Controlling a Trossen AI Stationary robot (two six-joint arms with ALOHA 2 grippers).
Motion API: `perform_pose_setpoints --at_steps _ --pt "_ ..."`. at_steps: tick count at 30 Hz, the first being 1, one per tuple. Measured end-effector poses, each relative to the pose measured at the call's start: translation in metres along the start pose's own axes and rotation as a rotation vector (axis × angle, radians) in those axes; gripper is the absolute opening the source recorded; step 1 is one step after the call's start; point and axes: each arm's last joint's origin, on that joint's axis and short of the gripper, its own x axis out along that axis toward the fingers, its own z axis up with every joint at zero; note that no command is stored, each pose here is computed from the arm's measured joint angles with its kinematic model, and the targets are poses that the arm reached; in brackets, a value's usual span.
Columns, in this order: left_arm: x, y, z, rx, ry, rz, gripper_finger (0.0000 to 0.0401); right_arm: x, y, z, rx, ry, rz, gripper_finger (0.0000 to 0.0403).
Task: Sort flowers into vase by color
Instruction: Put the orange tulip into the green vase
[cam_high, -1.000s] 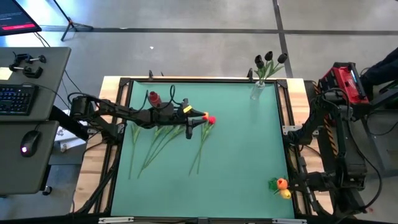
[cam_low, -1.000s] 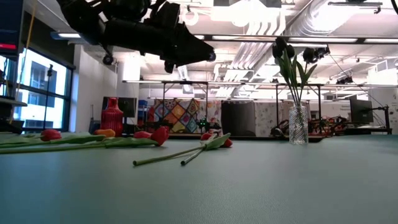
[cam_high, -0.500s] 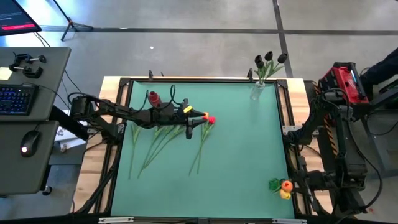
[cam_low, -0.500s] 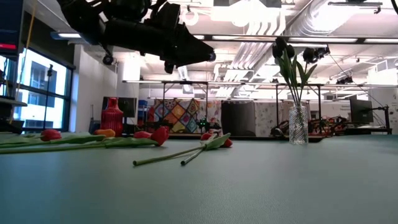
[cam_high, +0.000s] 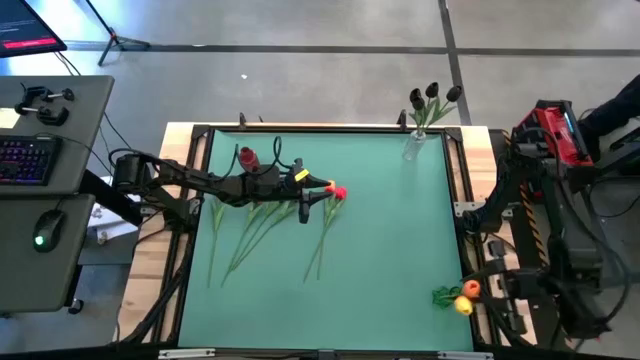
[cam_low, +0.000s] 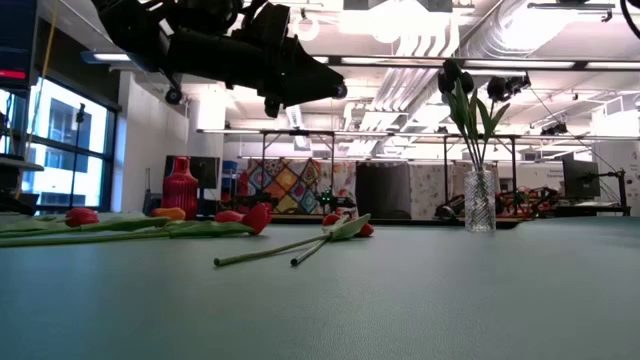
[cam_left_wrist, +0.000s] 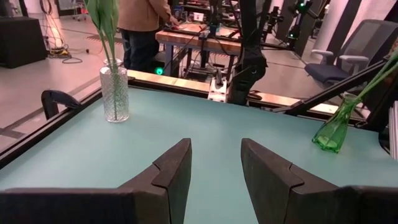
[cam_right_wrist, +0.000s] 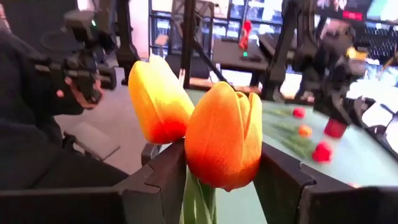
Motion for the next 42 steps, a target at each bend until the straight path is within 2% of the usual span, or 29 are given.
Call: perform_pose_setpoints --at_steps 8,14,19,22,27,33,35,40,42 --pt "0.0 0.0 0.0 0.001 0.001 0.0 0.0126 -0.019 -0.026 0.079 0.006 -0.106 -0.018 0.0145" --pt "0.0 0.0 0.0 0.01 0.005 0.001 0.0126 -0.031 -0.053 0.127 -0.11 -0.189 -0.151 0.0145" --pt "0.0 0.0 0.0 0.011 -0.002 0.0 0.0126 -0.028 -0.086 0.152 -0.121 -0.175 -0.237 0.0145" --pt "0.0 0.0 0.0 0.011 -0.001 0.0 0.0126 -0.022 -0.104 0.154 -0.123 -0.16 -0.317 0.0145" --pt "0.0 0.0 0.0 0.013 -0.002 0.0 0.0126 -0.008 -0.131 0.138 -0.075 -0.139 -0.484 0.0145" --pt "0.0 0.0 0.001 0.013 -0.007 0.0 0.0126 0.003 -0.146 0.122 -0.035 -0.125 -0.618 0.0145" --pt "0.0 0.0 0.001 0.015 -0.005 0.0 0.0126 0.008 -0.145 0.118 -0.025 -0.109 -0.627 0.0145" --pt "0.0 0.0 0.0 0.038 -0.002 0.001 0.0126 0.023 -0.137 0.106 0.031 0.008 -0.521 0.0145" --pt "0.0 0.0 0.0 0.038 0.001 0.001 0.0126 0.031 -0.132 0.1 0.037 0.03 -0.518 0.0145"
